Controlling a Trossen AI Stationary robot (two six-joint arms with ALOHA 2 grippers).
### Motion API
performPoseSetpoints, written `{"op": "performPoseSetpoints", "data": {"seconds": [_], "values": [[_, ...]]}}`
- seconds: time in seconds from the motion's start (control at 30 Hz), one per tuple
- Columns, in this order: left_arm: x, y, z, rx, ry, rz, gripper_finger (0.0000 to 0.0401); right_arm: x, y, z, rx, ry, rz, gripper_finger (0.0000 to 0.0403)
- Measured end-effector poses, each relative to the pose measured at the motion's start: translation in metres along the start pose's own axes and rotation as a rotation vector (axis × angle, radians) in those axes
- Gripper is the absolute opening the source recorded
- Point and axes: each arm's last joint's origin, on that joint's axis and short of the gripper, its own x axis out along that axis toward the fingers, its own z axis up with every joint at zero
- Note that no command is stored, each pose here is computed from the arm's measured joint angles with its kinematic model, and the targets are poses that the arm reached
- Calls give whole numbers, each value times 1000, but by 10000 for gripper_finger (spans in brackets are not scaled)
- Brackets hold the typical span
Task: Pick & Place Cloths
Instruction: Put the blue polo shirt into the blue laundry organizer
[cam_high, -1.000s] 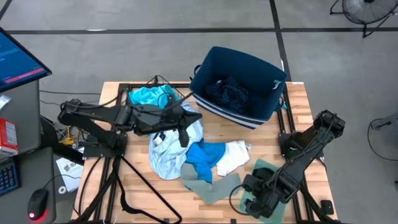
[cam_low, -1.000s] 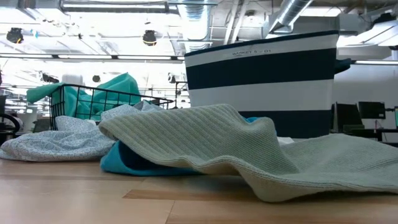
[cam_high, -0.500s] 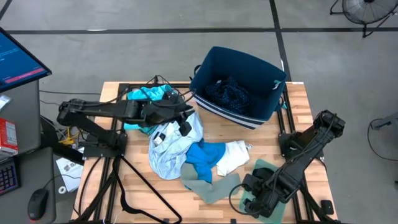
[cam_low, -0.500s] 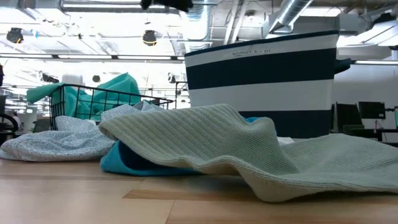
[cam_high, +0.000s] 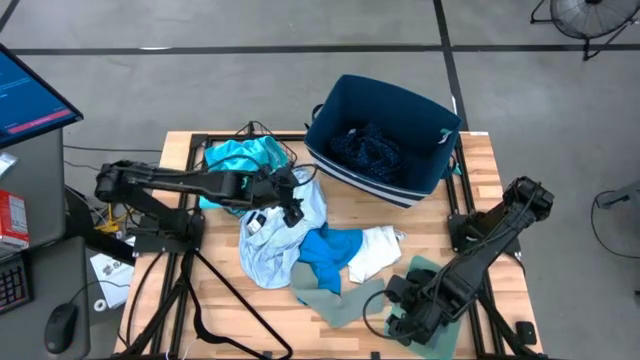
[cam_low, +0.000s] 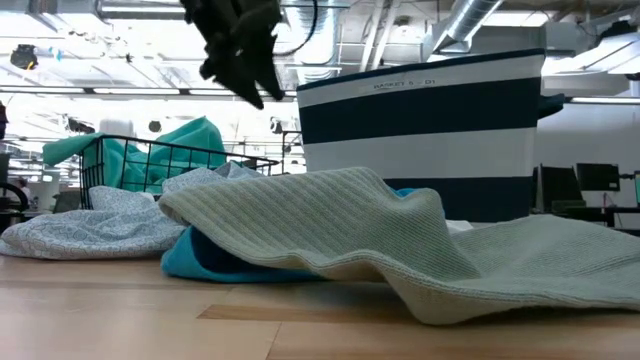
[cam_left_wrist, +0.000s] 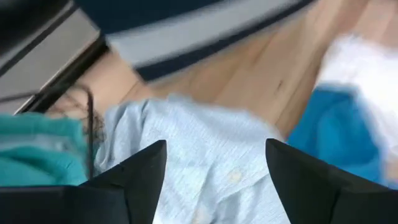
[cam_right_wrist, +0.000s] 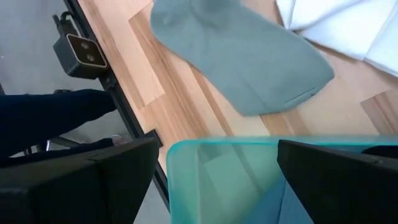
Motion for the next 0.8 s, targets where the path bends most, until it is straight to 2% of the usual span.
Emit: {"op": "performPoseSetpoints", "data": {"seconds": [0.13,0.27,0.4,0.67,0.8], "values": [[17,6,-2,83,83,-18,258,1,-1,3,2,-3,-3,322],[35,18,-1,79,240,-64,255,1,-1,6,1,-6,-1,322],[48,28,-2,144,367,-38,255,2,-1,9,11,-9,7,322],[53,21,11,236,337,-47,255,2,0,12,26,-17,26,322],[61,19,8,299,365,-29,255,2,1,12,28,-19,33,322]]}}
